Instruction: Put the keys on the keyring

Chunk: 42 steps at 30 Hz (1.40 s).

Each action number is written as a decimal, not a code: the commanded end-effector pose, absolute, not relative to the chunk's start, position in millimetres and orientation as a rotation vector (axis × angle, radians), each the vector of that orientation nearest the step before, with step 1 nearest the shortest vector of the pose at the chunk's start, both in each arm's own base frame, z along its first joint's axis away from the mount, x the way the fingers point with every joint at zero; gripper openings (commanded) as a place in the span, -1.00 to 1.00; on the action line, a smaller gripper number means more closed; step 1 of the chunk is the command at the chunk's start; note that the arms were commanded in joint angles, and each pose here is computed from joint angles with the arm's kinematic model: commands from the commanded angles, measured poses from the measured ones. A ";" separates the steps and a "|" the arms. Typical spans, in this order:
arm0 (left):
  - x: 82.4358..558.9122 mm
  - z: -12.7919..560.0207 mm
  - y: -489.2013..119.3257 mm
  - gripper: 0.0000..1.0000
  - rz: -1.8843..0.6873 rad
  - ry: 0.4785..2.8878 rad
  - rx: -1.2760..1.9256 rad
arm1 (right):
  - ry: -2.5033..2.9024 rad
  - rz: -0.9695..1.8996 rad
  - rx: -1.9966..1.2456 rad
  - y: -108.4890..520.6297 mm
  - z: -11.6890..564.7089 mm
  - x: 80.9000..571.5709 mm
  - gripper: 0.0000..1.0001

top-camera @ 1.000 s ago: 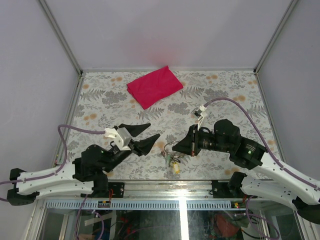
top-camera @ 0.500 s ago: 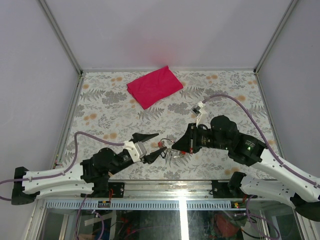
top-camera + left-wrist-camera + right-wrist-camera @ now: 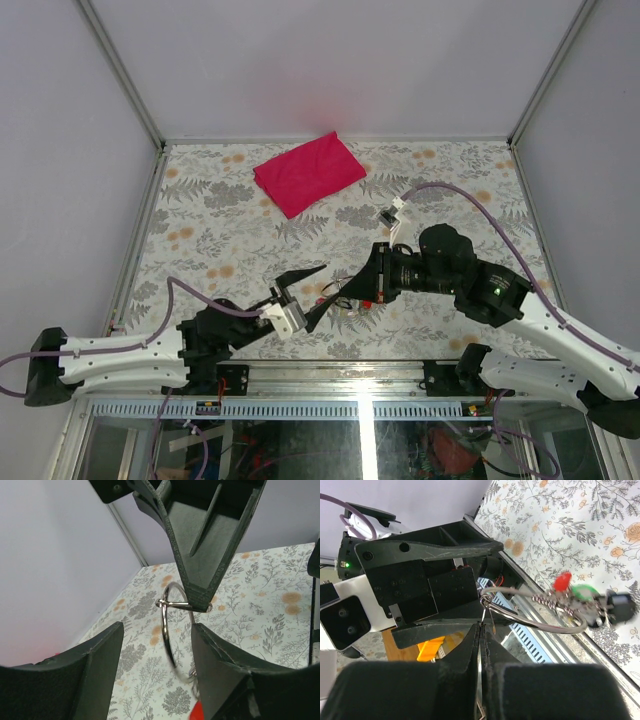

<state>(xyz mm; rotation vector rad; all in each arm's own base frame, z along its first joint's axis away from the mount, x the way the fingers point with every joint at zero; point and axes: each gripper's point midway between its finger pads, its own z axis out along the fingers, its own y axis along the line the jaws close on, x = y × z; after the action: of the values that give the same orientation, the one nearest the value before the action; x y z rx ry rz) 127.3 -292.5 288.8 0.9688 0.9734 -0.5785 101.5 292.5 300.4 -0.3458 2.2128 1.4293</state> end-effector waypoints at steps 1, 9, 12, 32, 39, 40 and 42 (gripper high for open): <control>125.7 327.4 -293.0 0.14 -0.570 0.842 0.895 | 2.125 1.538 -0.385 298.4 336.6 95.3 -1.00; 123.1 338.2 -297.1 0.04 -0.551 0.786 0.891 | 2.141 1.565 -0.391 299.7 339.0 91.1 -1.00; 120.1 340.3 -299.9 0.01 -0.537 0.763 0.911 | 2.145 1.574 -0.394 300.6 339.7 89.8 -1.00; 108.6 360.0 -304.2 -0.18 -0.412 0.635 0.937 | 2.177 1.586 -0.373 298.2 338.2 85.9 -1.00; 110.7 356.9 -299.2 -0.07 -0.223 0.561 1.000 | 2.184 1.586 -0.372 297.3 338.0 84.8 -1.00; 111.0 356.2 -298.1 -0.07 -0.200 0.551 1.008 | 2.183 1.585 -0.370 297.2 338.2 85.2 -1.00; 111.4 357.2 -296.0 -0.12 -0.163 0.531 1.019 | 2.183 1.586 -0.367 296.8 338.8 85.1 -1.00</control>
<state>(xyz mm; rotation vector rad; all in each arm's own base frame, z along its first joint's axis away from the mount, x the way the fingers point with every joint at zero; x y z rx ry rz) 111.2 -311.7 309.3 1.1411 0.6411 -0.2515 86.4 296.4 309.8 -0.3516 2.2700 1.5260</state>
